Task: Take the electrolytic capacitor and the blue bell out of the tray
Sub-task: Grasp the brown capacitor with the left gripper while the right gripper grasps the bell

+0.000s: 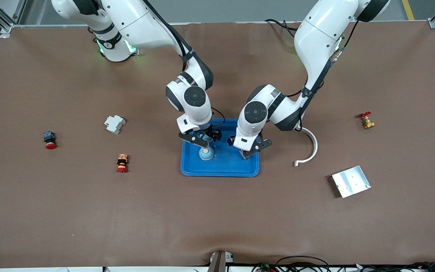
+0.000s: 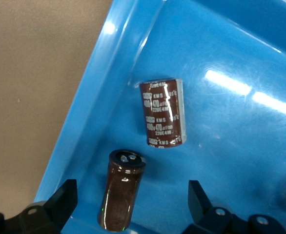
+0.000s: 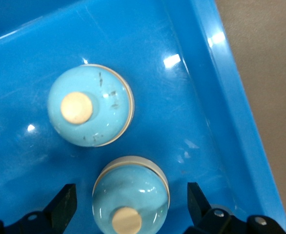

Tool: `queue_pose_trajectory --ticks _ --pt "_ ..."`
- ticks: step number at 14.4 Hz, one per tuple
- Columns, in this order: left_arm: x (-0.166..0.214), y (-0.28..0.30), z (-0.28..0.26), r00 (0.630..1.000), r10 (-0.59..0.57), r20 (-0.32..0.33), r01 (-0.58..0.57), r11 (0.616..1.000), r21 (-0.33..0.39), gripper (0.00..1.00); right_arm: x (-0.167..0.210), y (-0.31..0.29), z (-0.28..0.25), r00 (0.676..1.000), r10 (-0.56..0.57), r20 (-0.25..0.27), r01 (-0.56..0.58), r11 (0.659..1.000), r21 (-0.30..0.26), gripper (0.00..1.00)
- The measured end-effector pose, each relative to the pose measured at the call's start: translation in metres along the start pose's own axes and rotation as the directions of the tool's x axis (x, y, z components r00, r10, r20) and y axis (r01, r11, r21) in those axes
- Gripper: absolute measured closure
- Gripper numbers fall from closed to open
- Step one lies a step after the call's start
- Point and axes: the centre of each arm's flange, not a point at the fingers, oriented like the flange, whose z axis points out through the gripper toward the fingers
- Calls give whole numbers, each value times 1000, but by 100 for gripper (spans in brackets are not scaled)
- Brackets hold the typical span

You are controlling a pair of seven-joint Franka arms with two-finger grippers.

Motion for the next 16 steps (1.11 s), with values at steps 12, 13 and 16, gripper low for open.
queue_pose_trajectory --ticks 12,13,16 --pt "-14 4 5 999 -45 4 45 999 3 0 -9 -3 3 1000 -13 1 13 1000 -1 29" --pt "-16 4 5 999 -43 4 43 999 4 0 -9 -4 2 1000 -12 0 12 1000 2 34" --pt "-21 3 11 999 -37 9 37 999 14 0 -9 -5 2 1000 -11 -1 11 1000 3 34"
